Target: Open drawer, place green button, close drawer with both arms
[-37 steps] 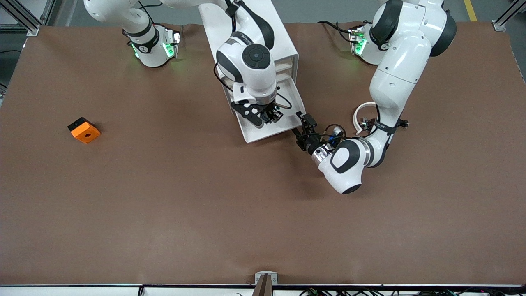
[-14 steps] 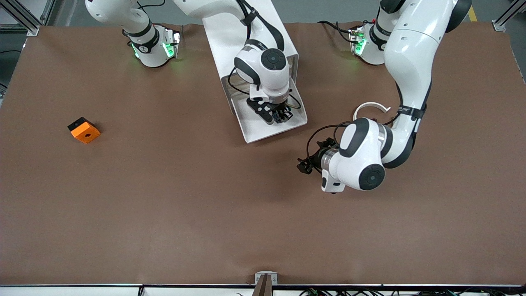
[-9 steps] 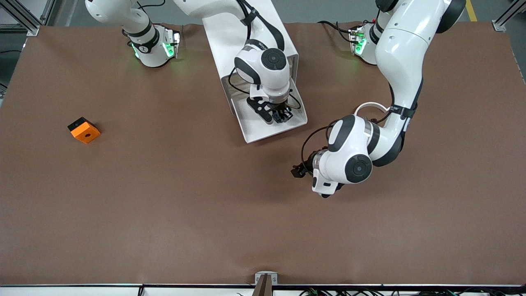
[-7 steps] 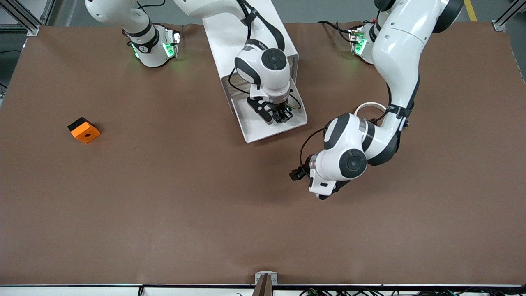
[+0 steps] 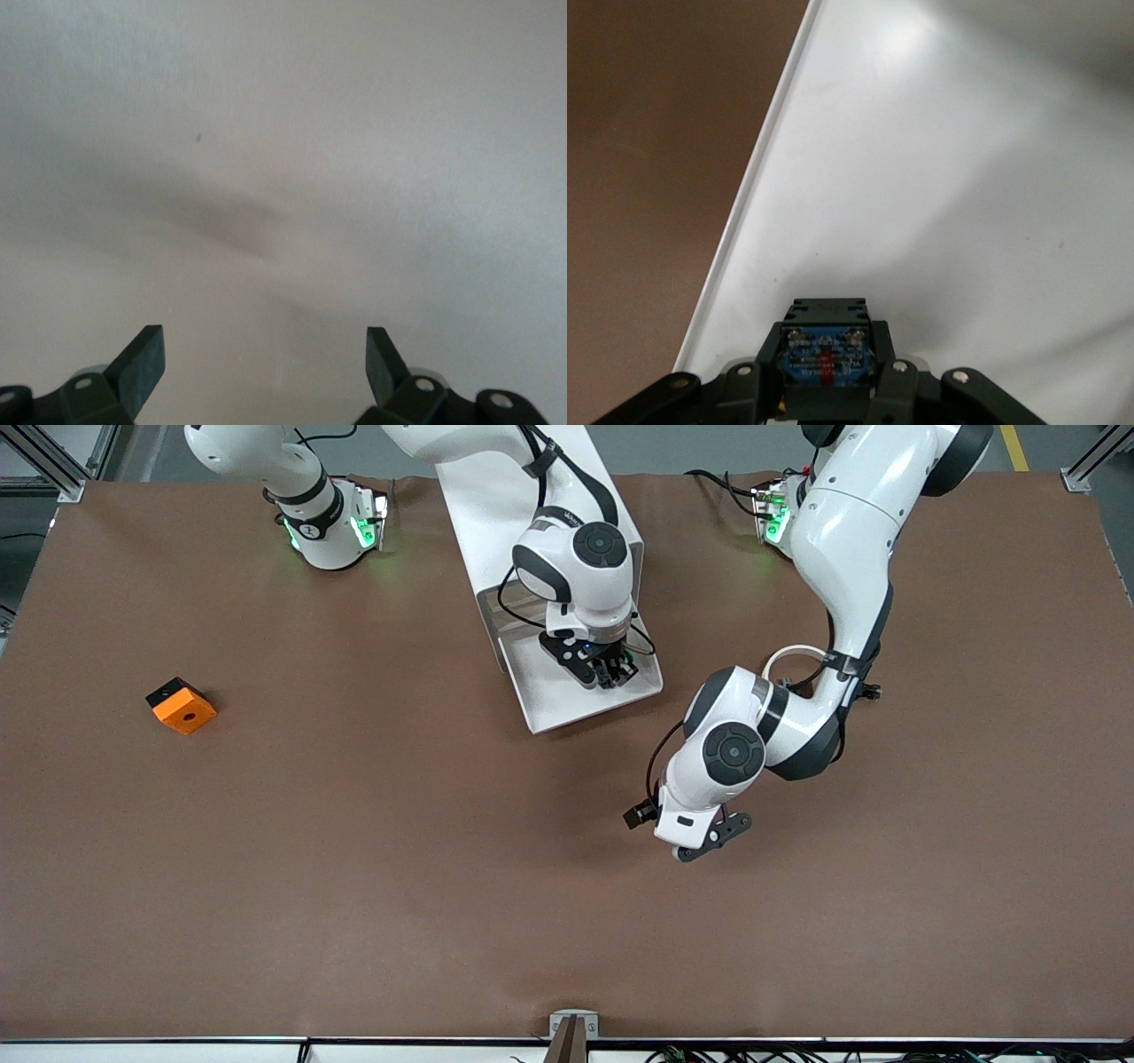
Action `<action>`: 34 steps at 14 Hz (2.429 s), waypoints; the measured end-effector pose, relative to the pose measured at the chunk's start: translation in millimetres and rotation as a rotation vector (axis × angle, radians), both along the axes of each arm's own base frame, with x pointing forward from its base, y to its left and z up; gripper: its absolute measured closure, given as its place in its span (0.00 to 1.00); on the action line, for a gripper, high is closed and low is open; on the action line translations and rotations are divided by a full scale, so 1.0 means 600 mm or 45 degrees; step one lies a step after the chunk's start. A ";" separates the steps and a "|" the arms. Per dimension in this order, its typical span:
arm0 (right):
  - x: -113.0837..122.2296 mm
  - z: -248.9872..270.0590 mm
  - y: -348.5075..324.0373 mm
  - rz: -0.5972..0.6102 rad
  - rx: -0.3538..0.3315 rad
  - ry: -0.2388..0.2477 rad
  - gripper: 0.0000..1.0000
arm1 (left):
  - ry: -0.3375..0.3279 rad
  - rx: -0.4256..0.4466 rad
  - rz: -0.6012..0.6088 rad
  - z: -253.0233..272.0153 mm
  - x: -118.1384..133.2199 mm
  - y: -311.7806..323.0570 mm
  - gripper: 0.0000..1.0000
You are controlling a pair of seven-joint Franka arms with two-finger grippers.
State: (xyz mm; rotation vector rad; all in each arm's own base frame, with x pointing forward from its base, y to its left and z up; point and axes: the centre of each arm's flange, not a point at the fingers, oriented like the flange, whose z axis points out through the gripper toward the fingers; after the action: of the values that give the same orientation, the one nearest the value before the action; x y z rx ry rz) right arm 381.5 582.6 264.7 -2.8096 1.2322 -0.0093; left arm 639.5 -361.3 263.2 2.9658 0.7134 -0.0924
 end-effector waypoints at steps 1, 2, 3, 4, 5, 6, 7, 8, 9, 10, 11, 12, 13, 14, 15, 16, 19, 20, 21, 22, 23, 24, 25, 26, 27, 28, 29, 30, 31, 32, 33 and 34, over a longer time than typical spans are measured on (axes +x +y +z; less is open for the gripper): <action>0.001 0.000 0.000 0.000 0.001 -0.001 0.58 | -0.002 0.005 -0.004 -0.002 -0.001 0.000 0.00; 0.002 0.000 0.000 -0.002 0.000 -0.002 0.52 | 0.002 0.008 -0.007 -0.005 -0.002 0.000 0.00; 0.003 -0.001 0.000 -0.003 -0.001 -0.003 0.43 | 0.007 0.010 -0.010 -0.009 -0.005 -0.001 0.00; 0.005 -0.002 0.000 -0.004 0.000 -0.005 0.34 | 0.011 0.012 -0.013 -0.014 -0.007 -0.004 0.00; 0.008 0.000 0.001 -0.005 0.003 -0.010 0.23 | 0.015 0.014 -0.016 -0.017 -0.009 -0.006 0.00; 0.013 0.005 0.002 -0.007 0.009 -0.017 0.14 | 0.017 0.015 -0.019 -0.020 -0.010 -0.008 0.00; 0.020 0.012 0.003 -0.009 0.017 -0.025 0.05 | 0.018 0.015 -0.020 -0.022 -0.011 -0.009 0.00; 0.029 0.019 0.002 -0.006 0.024 -0.034 0.00 | 0.019 0.015 -0.020 -0.023 -0.011 -0.009 0.00; 0.038 0.025 -0.001 0.008 0.025 -0.040 0.00 | 0.019 0.016 -0.020 -0.023 -0.011 -0.009 0.00; 0.048 0.030 -0.006 0.034 0.014 -0.037 0.00 | 0.019 0.016 -0.020 -0.023 -0.011 -0.009 0.00; 0.059 0.038 -0.012 0.076 -0.008 -0.026 0.00 | 0.019 0.016 -0.020 -0.023 -0.011 -0.009 0.00; 0.074 0.051 -0.021 0.132 -0.033 -0.011 0.00 | 0.020 0.016 -0.020 -0.024 -0.012 -0.009 0.00; 0.095 0.074 -0.035 0.202 -0.060 0.009 0.00 | 0.023 0.018 -0.021 -0.026 -0.013 -0.009 0.00; 0.122 0.103 -0.057 0.264 -0.081 0.029 0.00 | 0.030 0.021 -0.024 -0.030 -0.016 -0.010 0.00; 0.152 0.139 -0.086 0.316 -0.094 0.045 0.00 | 0.037 0.025 -0.029 -0.036 -0.021 -0.012 0.00; 0.182 0.174 -0.120 0.363 -0.099 0.056 0.00 | 0.044 0.029 -0.033 -0.040 -0.025 -0.014 0.00; 0.267 0.270 -0.254 0.513 -0.099 0.081 0.00 | 0.058 0.035 -0.047 -0.049 -0.036 -0.023 0.00; 0.295 0.298 -0.311 0.559 -0.097 0.095 0.00 | 0.062 0.037 -0.056 -0.051 -0.042 -0.029 0.00; 0.322 0.323 -0.372 0.594 -0.086 0.110 0.00 | 0.069 0.039 -0.068 -0.055 -0.051 -0.037 0.00; 0.346 0.348 -0.436 0.619 -0.068 0.121 0.00 | 0.081 0.038 -0.083 -0.059 -0.062 -0.047 0.00; 0.366 0.372 -0.504 0.643 -0.054 0.130 0.00 | 0.096 0.039 -0.101 -0.065 -0.076 -0.058 0.00; 0.381 0.395 -0.572 0.671 -0.043 0.140 0.00 | 0.112 0.041 -0.120 -0.070 -0.092 -0.069 0.00; 0.391 0.413 -0.636 0.705 -0.032 0.147 0.00 | 0.126 0.041 -0.140 -0.075 -0.108 -0.081 0.00; 0.400 0.429 -0.700 0.749 -0.021 0.147 0.00 | 0.143 0.038 -0.158 -0.079 -0.124 -0.094 0.00; 0.406 0.441 -0.762 0.792 -0.010 0.146 0.00 | 0.158 0.033 -0.165 -0.082 -0.139 -0.107 0.00; 0.410 0.445 -0.823 0.828 0.003 0.154 0.00 | 0.173 0.029 -0.164 -0.085 -0.152 -0.118 0.00; 0.412 0.446 -0.878 0.859 0.017 0.165 0.00 | 0.187 0.027 -0.165 -0.087 -0.164 -0.128 0.00; 0.413 0.449 -0.926 0.891 0.027 0.167 0.00 | 0.202 0.026 -0.172 -0.088 -0.173 -0.135 0.00; 0.412 0.456 -0.969 0.918 0.031 0.169 0.00 | 0.220 0.029 -0.181 -0.089 -0.182 -0.141 0.00; 0.408 0.468 -1.004 0.933 0.030 0.179 0.00 | 0.239 0.034 -0.188 -0.089 -0.191 -0.146 0.00; 0.403 0.483 -1.032 0.932 0.024 0.190 0.00 | 0.261 0.040 -0.190 -0.089 -0.200 -0.152 0.00; 0.398 0.498 -1.051 0.922 0.020 0.193 0.00 | 0.286 0.047 -0.192 -0.088 -0.210 -0.158 0.00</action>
State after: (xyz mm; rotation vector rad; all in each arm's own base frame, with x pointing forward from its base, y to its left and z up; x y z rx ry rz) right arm 620.3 -48.2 563.6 -3.1016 0.1656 0.2522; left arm 513.7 -455.9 210.5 3.0722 0.5153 -0.4327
